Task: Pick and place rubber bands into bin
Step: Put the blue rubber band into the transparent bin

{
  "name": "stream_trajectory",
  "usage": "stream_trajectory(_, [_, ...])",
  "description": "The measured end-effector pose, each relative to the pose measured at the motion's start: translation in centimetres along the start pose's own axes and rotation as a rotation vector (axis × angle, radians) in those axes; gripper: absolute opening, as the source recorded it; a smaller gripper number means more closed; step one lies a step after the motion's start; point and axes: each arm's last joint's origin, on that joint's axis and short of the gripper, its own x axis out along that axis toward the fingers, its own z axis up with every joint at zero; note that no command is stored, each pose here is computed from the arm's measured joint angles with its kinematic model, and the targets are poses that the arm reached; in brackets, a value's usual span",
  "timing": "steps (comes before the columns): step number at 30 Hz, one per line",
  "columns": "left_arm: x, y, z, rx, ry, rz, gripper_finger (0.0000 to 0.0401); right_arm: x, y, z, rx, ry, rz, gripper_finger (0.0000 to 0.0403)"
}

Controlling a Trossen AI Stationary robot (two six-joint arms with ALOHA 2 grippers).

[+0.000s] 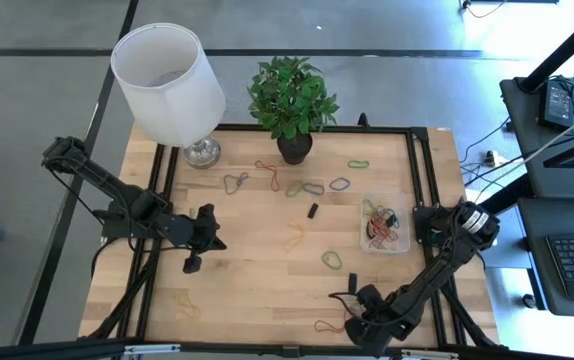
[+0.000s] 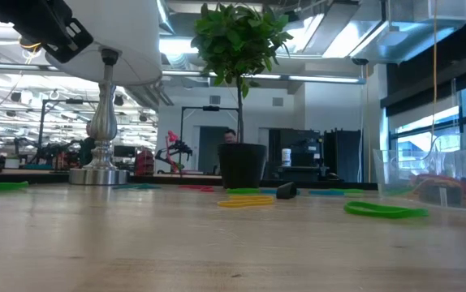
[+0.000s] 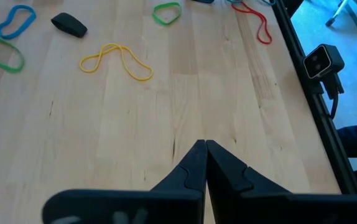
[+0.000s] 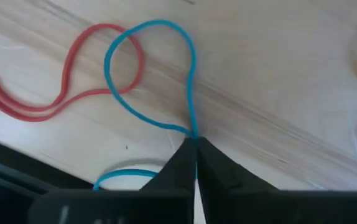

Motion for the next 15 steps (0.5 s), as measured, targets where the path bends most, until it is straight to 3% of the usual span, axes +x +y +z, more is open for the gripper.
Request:
stream_trajectory(5, [0.0, 0.0, 0.0, 0.0, 0.0, 0.0, 0.0003, -0.9, 0.4, 0.0, -0.002, 0.01, -0.018, 0.0004])
stream_trajectory(8, [0.0, 0.0, 0.0, 0.0, 0.0, 0.0, 0.0003, -2.4, 0.8, -0.1, -0.006, -0.074, -0.05, 0.0003])
stream_trajectory(12, [0.0, 0.0, 0.0, 0.0, 0.0, 0.0, 0.0003, -6.5, 1.9, -0.6, -0.007, -0.125, -0.051, 0.0002])
stream_trajectory(15, [0.0, 0.0, 0.0, 0.0, 0.0, 0.0, 0.0003, -9.1, 1.9, -0.6, -0.032, -0.177, -0.122, 0.0002])
